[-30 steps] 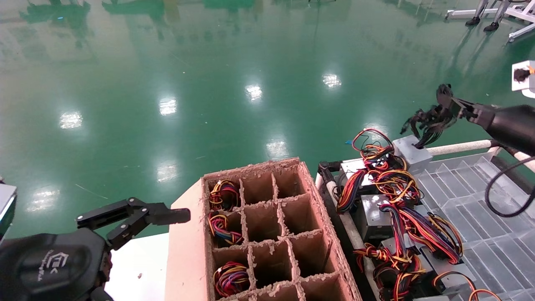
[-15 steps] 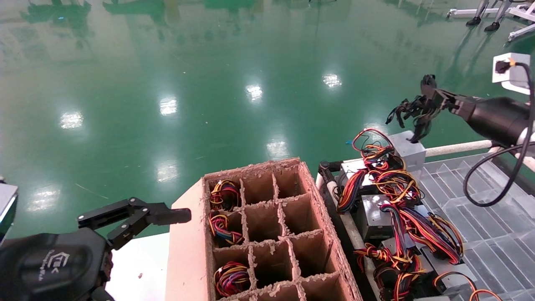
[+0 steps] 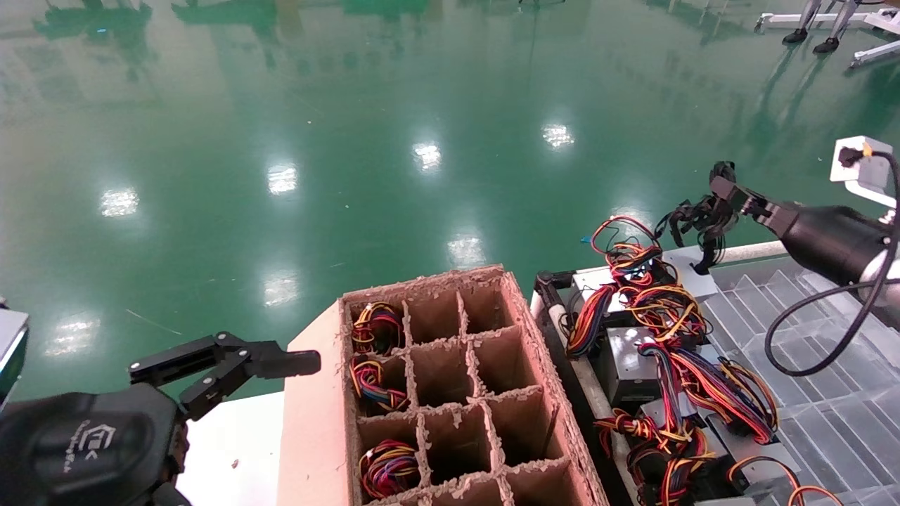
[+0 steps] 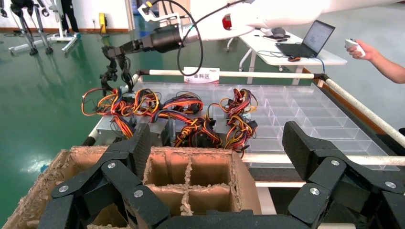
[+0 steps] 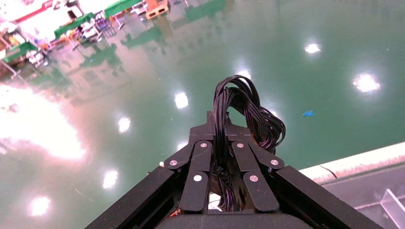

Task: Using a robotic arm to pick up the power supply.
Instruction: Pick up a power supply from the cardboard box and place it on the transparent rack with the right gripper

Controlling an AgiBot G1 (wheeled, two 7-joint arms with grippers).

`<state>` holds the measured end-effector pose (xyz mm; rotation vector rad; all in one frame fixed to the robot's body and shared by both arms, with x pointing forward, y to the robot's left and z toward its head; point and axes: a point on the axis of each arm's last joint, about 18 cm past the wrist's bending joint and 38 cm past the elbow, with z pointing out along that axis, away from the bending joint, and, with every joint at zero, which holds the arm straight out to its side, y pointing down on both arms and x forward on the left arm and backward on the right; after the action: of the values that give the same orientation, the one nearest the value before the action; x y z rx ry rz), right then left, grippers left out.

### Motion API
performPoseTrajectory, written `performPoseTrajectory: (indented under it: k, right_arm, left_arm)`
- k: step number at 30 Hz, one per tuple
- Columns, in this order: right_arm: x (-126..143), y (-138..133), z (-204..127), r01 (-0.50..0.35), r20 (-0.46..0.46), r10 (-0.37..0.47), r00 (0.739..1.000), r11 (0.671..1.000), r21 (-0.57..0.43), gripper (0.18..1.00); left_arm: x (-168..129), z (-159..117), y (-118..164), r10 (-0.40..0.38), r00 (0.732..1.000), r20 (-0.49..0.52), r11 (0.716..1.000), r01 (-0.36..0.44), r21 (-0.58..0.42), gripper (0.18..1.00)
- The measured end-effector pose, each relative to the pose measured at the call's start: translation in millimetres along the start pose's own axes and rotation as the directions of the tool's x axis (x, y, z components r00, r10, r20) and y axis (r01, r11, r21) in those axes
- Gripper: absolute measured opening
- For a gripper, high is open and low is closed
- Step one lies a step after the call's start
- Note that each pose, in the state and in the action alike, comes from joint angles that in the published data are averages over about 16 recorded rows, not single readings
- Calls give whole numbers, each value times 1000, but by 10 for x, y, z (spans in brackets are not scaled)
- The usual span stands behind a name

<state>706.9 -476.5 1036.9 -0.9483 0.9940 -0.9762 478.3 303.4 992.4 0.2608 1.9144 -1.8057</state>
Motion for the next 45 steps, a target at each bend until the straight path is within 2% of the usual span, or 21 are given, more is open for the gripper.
performPoseTrajectory:
  k: [15, 45]
  right_arm:
    - [191, 59, -198, -61, -3, 61, 998, 997, 37, 202]
    - [392, 47, -526, -82, 25, 81, 996, 996, 29, 202]
  left_arm:
    - [0, 0, 0, 0, 1000, 0, 1000, 0, 0, 1001]
    - [0, 0, 0, 0, 1000, 0, 1000, 0, 0, 1001]
